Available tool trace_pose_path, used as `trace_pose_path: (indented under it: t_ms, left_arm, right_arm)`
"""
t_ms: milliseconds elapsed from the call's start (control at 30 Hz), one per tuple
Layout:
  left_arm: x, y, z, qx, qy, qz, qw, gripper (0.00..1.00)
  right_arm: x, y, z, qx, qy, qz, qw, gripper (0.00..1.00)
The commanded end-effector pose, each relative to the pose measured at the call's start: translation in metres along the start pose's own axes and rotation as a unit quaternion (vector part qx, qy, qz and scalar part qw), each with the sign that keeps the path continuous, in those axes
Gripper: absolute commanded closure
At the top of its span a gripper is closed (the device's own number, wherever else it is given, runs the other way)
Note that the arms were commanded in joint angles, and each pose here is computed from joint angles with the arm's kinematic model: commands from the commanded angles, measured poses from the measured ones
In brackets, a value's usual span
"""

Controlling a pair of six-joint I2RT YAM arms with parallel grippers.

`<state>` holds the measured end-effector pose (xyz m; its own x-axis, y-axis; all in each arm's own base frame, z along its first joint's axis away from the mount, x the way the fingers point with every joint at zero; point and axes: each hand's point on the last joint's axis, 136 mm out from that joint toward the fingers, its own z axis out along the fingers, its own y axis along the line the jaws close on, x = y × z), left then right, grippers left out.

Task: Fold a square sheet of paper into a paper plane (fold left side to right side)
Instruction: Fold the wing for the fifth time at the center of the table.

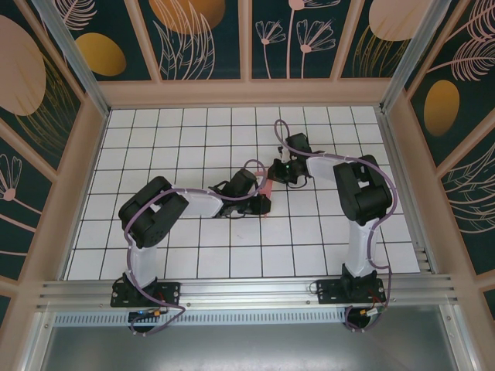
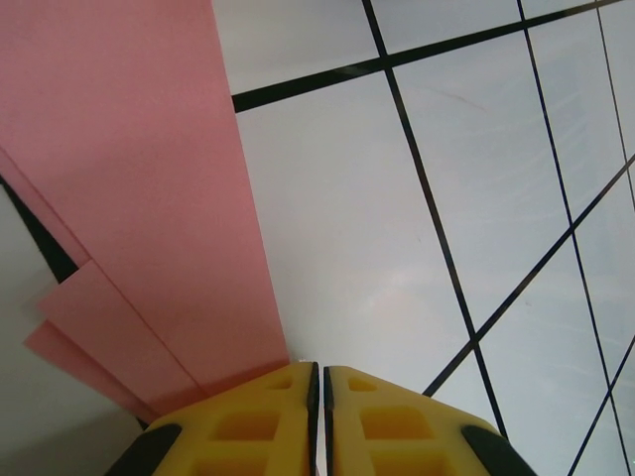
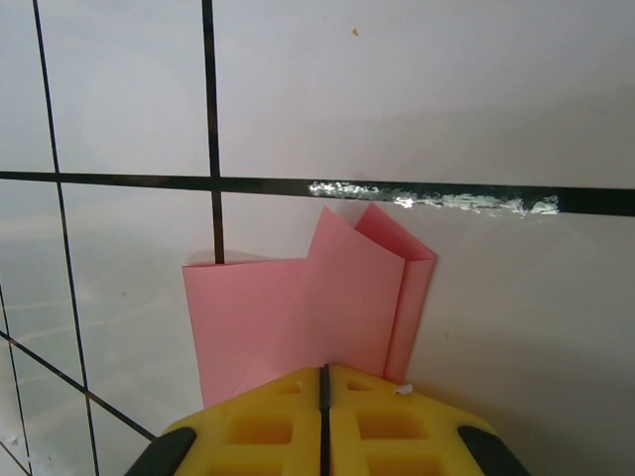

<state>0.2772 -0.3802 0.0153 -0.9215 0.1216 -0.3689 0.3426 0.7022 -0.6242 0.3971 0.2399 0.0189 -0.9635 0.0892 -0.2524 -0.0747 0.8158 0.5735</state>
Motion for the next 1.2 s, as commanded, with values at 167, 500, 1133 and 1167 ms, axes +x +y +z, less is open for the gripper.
trace_pose_path:
  t_ms: [167, 500, 1133, 1167]
  left_arm:
    - [0.114, 0.024, -0.002, -0.047, 0.18, -0.009, 0.982, 0.85]
    - [0.128, 0.017, -0.01, -0.038, 0.197, 0.004, 0.98, 0.85]
    - [0.15, 0.012, -0.018, -0.03, 0.217, 0.006, 0.976, 0.84]
    - [0.149, 0.01, -0.018, -0.025, 0.215, 0.007, 0.976, 0.84]
  right_arm:
    - [0.009, -0.029, 0.011, 0.057, 0.016, 0.008, 0.998, 0.9]
    - [0.007, -0.028, 0.01, 0.057, 0.014, 0.009, 0.998, 0.9]
    - [0.004, -0.027, 0.01, 0.056, 0.011, 0.011, 0.998, 0.9]
    - [0.004, -0.028, 0.01, 0.057, 0.011, 0.012, 0.998, 0.89]
